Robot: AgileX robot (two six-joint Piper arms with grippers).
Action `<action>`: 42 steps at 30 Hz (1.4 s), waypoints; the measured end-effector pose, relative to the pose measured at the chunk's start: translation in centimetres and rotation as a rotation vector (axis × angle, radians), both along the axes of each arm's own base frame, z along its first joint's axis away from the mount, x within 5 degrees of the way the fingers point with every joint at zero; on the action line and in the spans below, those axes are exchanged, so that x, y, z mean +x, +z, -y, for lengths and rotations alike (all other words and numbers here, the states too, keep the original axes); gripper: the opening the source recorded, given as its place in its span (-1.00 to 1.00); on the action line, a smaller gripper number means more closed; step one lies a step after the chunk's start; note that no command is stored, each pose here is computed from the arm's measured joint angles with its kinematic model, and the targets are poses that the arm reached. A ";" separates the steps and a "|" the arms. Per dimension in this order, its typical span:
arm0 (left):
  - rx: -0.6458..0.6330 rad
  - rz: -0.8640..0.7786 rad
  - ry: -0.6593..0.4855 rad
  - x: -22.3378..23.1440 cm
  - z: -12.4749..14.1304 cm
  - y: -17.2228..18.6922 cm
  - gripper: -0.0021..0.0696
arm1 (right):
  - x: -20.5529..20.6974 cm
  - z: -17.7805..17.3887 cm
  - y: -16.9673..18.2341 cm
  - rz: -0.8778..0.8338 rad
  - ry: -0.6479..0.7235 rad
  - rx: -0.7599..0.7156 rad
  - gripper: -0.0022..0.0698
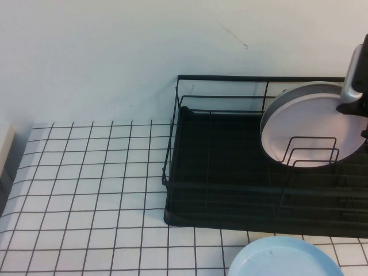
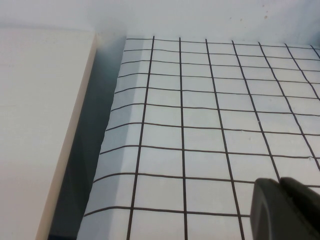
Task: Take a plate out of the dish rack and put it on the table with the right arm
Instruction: Grasp the plate from the shelf, then place the plate from the table
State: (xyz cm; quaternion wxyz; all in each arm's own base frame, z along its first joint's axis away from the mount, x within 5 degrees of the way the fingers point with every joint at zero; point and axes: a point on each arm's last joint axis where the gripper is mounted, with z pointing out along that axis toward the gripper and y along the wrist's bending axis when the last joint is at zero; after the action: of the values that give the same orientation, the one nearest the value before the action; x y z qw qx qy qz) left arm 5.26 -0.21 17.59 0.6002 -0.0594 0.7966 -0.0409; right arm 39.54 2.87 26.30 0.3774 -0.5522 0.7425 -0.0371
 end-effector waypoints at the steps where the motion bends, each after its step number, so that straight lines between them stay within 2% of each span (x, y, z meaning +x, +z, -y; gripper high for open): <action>1: 0.000 0.000 0.000 0.0 0.0 0.0 -0.95 | 0.0 0.0 0.0 0.003 -0.002 -0.001 -0.61; 2: 0.000 0.000 0.000 0.0 0.0 0.0 -0.95 | 0.1 0.1 0.0 0.011 -0.008 -0.003 -0.70; 7: 0.000 0.000 0.000 0.0 0.0 0.0 -0.95 | 0.1 0.1 0.4 0.022 -0.017 -0.001 -0.71; 10: 0.000 0.000 0.000 0.0 0.0 0.0 -0.95 | -0.7 0.1 2.2 0.057 -0.032 0.014 -0.71; 17: 0.000 0.000 0.000 0.0 0.0 0.0 -0.95 | -7.1 -0.3 11.5 0.178 -0.078 0.114 -0.71; 19: 0.000 0.000 0.000 0.0 0.0 0.0 -0.95 | -9.4 -0.4 13.5 0.132 -0.117 0.169 -0.71; 23: 0.000 0.000 0.000 0.0 0.0 0.0 -0.95 | -15.7 -0.4 16.0 -0.141 -0.277 0.353 -0.71; 25: 0.000 0.000 0.000 0.0 0.0 0.0 -0.95 | -18.1 -0.5 15.4 -0.273 -0.331 0.398 -0.71; 28: 0.000 0.000 0.000 0.0 0.0 0.0 -0.95 | -20.2 -1.2 12.3 -0.448 -0.344 0.478 -0.71; 32: 0.000 0.000 0.000 0.0 0.0 0.0 -0.95 | -21.8 -2.0 5.6 -0.679 -0.359 0.561 -0.71; 37: 0.000 0.000 0.000 0.0 0.0 0.0 -0.95 | -22.8 -2.0 -1.6 -0.812 -0.445 0.562 -0.71; 42: 0.000 0.000 0.000 0.0 0.0 0.0 -0.95 | -22.2 -2.0 -4.0 -0.807 -0.428 0.556 -0.71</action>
State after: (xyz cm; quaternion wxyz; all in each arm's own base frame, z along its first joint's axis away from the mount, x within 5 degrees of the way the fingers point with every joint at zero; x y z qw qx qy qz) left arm 5.26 -0.21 17.59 0.6002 -0.0594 0.7966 -0.0409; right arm 17.29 4.87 22.31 0.1777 -0.2378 0.9065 0.3002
